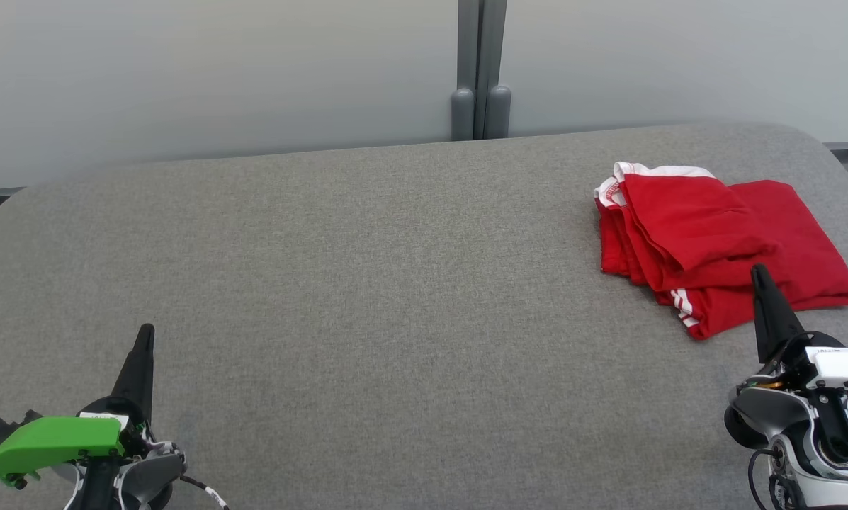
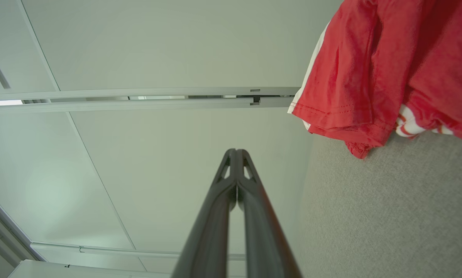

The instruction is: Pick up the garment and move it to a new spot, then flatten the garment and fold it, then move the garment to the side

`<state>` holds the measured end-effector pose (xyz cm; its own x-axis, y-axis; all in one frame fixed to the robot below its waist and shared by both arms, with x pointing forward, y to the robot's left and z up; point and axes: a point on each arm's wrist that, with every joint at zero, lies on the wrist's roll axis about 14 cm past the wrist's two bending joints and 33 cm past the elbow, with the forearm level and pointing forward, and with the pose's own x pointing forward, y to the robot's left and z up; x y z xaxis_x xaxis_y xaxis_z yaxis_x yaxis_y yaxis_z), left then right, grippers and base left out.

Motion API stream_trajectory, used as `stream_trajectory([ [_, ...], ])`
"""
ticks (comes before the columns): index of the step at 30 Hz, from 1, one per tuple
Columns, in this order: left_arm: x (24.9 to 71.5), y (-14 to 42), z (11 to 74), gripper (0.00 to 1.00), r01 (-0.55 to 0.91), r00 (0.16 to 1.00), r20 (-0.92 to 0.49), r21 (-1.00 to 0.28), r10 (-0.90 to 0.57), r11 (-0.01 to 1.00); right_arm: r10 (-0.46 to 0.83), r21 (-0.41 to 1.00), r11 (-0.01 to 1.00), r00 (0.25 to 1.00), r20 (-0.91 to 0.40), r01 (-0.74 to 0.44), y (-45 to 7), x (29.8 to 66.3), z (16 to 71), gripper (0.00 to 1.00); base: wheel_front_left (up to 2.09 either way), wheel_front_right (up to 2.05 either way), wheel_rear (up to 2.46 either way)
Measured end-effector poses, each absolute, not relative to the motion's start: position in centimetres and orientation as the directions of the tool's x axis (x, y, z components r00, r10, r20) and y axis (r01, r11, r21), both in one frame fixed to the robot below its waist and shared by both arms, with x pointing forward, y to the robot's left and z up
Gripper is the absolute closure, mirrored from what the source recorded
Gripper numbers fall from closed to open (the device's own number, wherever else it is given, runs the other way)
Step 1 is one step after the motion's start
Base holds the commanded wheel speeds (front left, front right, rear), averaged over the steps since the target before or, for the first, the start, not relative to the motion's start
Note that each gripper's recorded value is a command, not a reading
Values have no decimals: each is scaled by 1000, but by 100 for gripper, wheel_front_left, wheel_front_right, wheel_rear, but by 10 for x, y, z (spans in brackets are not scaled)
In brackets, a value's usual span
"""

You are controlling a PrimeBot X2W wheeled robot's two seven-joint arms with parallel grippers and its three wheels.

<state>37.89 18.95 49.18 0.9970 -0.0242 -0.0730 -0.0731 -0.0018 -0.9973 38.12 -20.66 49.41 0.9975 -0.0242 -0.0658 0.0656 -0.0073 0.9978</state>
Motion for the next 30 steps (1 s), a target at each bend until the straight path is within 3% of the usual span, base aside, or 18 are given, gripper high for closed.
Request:
stream_trajectory([
  [30, 379, 189, 492, 100, -72, 997, -72, -997, -25, -2, -26, 998, -10, 997, -68, 67, -207, 381, 494, 100, 0, 0, 0],
])
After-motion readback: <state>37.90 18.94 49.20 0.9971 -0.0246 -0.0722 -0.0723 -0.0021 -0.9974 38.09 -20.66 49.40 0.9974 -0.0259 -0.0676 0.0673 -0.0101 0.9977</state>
